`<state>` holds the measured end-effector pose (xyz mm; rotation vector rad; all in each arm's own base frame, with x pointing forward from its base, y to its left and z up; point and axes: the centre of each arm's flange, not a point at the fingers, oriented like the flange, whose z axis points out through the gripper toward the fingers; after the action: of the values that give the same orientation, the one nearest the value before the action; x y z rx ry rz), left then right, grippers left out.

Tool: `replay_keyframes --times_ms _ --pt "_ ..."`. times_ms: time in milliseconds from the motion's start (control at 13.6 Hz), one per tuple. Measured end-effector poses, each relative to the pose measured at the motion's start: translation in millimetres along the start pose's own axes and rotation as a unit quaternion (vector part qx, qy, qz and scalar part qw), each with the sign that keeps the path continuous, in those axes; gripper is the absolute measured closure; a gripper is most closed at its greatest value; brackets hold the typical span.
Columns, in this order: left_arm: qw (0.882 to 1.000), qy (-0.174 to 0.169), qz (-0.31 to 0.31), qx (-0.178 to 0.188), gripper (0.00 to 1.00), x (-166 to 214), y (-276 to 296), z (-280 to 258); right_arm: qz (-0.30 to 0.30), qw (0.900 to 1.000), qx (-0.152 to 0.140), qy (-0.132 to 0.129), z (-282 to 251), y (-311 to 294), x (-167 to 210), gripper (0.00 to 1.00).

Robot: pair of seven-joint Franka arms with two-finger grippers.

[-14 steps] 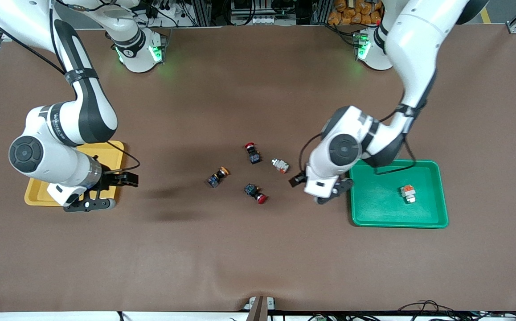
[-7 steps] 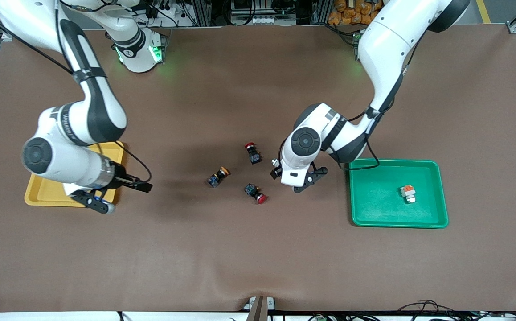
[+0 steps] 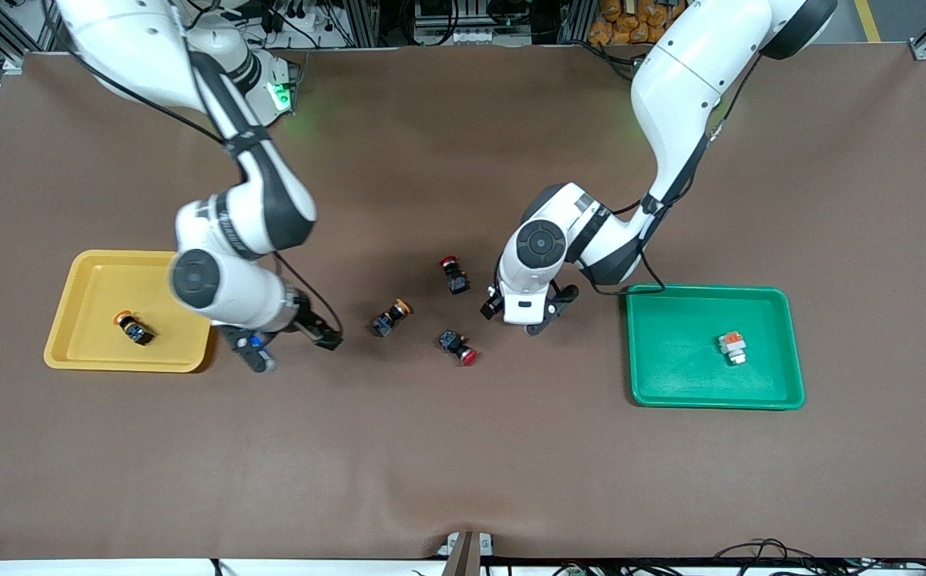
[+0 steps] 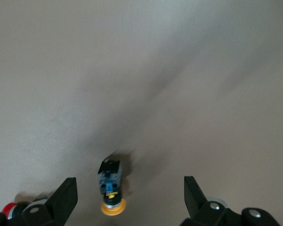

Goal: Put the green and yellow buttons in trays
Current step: 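Grasp a second green button with the left gripper while the right grasps yellow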

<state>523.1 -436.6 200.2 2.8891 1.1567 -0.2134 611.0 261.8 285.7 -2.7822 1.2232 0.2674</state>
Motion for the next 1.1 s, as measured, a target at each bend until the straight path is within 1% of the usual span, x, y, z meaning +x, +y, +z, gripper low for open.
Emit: replay_keyframes --times_ms 147,221,294,441,515,588,662,809,882,956,1103 --pt "1.000 -0.001 -0.001 0.007 0.00 -2.8 -4.1 6.7 0.022 1.000 0.012 0.008 27.2 -17.5 -30.7 0.00" --pt "1.000 -0.001 -0.002 0.011 0.00 -2.9 -6.6 10.2 0.024 1.000 0.016 0.011 38.4 -22.7 -40.2 0.00" --pt "1.000 -0.001 -0.003 0.013 0.00 -2.4 -8.6 12.9 0.025 0.999 0.018 0.013 46.8 -25.2 -44.7 0.00" --pt "1.000 0.000 -0.007 0.013 0.05 -0.4 -10.1 15.0 0.028 0.999 0.027 0.019 54.6 -26.6 -40.1 0.00" --pt "1.000 0.000 -0.009 0.012 0.14 0.8 -10.0 14.7 0.031 0.999 0.030 0.022 59.2 -26.2 -35.0 0.00" --pt "1.000 0.000 -0.010 0.010 0.19 1.8 -9.7 14.4 0.033 0.999 0.030 0.024 65.0 -25.4 -31.4 0.00" --pt "1.000 0.001 -0.011 0.007 0.20 2.7 -9.0 13.7 0.032 0.999 0.027 0.025 72.5 -24.5 -29.9 0.00" --pt "1.000 0.002 -0.013 -0.002 0.33 3.9 -7.4 12.2 0.028 0.999 0.017 0.025 86.4 -23.0 -30.9 0.00" --pt "1.000 0.002 -0.013 -0.003 0.33 3.9 -7.2 12.1 0.025 0.999 0.013 0.025 91.8 -22.6 -33.5 0.00" --pt "1.000 0.002 -0.015 -0.004 0.39 4.2 -7.0 11.9 0.020 0.999 0.009 0.024 97.0 -22.2 -38.6 0.00" --pt "1.000 0.002 -0.016 -0.005 0.62 5.4 -6.8 11.6 0.010 1.000 0.008 0.027 106.8 -21.4 -50.5 0.00"
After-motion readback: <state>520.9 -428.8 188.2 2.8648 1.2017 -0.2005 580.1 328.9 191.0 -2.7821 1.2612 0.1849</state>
